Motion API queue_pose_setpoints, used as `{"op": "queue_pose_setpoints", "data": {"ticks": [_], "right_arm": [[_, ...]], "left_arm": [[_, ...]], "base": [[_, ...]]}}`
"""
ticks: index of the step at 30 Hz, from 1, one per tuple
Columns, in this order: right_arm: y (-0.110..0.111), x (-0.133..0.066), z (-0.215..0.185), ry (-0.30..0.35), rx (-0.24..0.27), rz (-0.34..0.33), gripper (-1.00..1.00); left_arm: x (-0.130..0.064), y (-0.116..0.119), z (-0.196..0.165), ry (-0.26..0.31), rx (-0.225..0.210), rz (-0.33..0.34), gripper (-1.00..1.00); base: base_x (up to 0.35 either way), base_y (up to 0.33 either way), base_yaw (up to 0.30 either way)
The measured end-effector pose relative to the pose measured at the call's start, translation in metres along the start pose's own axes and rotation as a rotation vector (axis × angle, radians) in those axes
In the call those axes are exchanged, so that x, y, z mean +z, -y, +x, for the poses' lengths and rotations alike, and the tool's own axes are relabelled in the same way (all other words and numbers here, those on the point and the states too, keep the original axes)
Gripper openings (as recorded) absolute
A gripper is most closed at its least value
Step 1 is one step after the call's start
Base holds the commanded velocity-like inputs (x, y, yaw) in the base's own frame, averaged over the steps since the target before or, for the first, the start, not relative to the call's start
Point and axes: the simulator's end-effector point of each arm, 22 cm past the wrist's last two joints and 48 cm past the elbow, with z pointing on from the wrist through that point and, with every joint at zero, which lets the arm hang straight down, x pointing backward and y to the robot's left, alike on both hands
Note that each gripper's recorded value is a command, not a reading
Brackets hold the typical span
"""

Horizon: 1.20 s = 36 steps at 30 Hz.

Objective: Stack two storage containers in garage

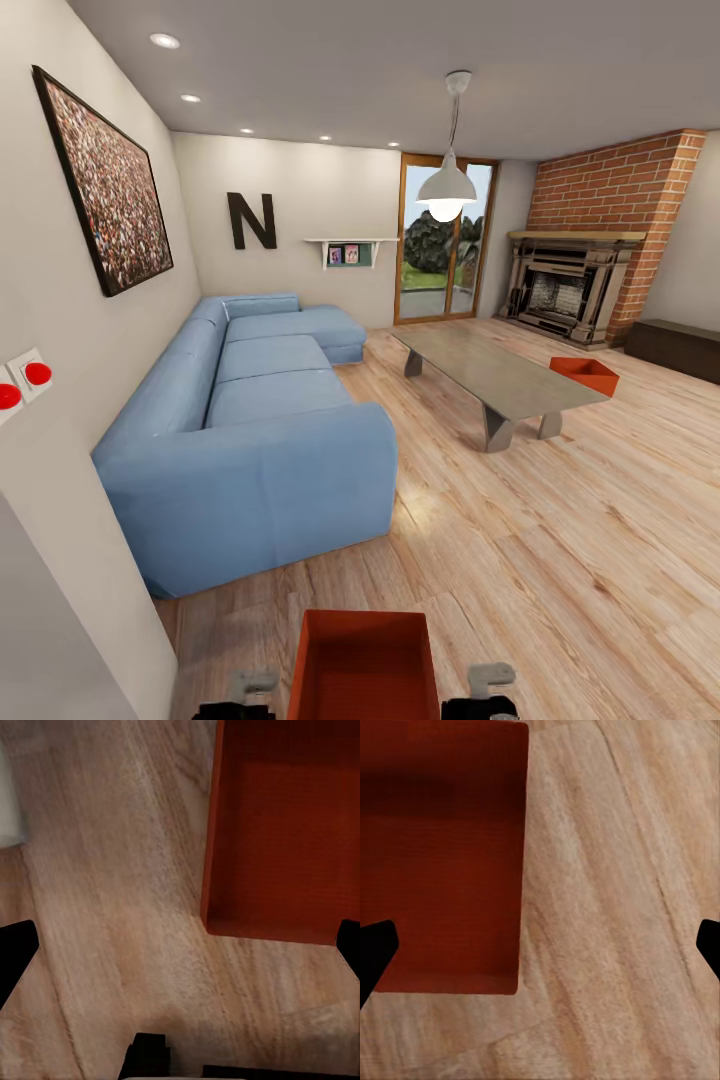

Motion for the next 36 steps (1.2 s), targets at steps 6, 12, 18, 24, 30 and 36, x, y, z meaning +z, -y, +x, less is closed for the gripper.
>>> {"op": "queue_pose_setpoints", "data": {"ticks": [6,12,18,24,30,36], "right_arm": [[0.017,0.002,0.009,0.022,0.012,0.038,1.00],[0.013,0.002,0.009,0.031,0.015,0.016,1.00],[0.012,0.002,0.008,0.037,0.015,0.011,1.00],[0.012,0.002,0.008,0.039,0.014,0.010,1.00],[0.010,0.003,0.006,0.044,0.014,0.007,1.00],[0.007,0.012,0.009,0.050,0.014,0.001,1.00]], "left_arm": [[0.001,-0.014,-0.015,0.048,-0.008,-0.025,1.00],[0.000,-0.001,-0.029,0.112,0.002,0.027,1.00],[-0.002,0.007,-0.042,0.173,0.000,0.054,1.00],[-0.007,0.034,-0.046,0.181,0.000,0.084,1.00],[-0.006,0.038,-0.044,0.179,-0.003,0.088,1.00],[0.004,0.039,-0.038,0.178,-0.006,0.089,1.00]], "base": [[0.000,0.000,0.000],[0.000,0.000,0.000],[0.000,0.000,0.000],[0.000,0.000,0.000],[0.000,0.000,0.000],[0.000,0.000,0.000]]}}
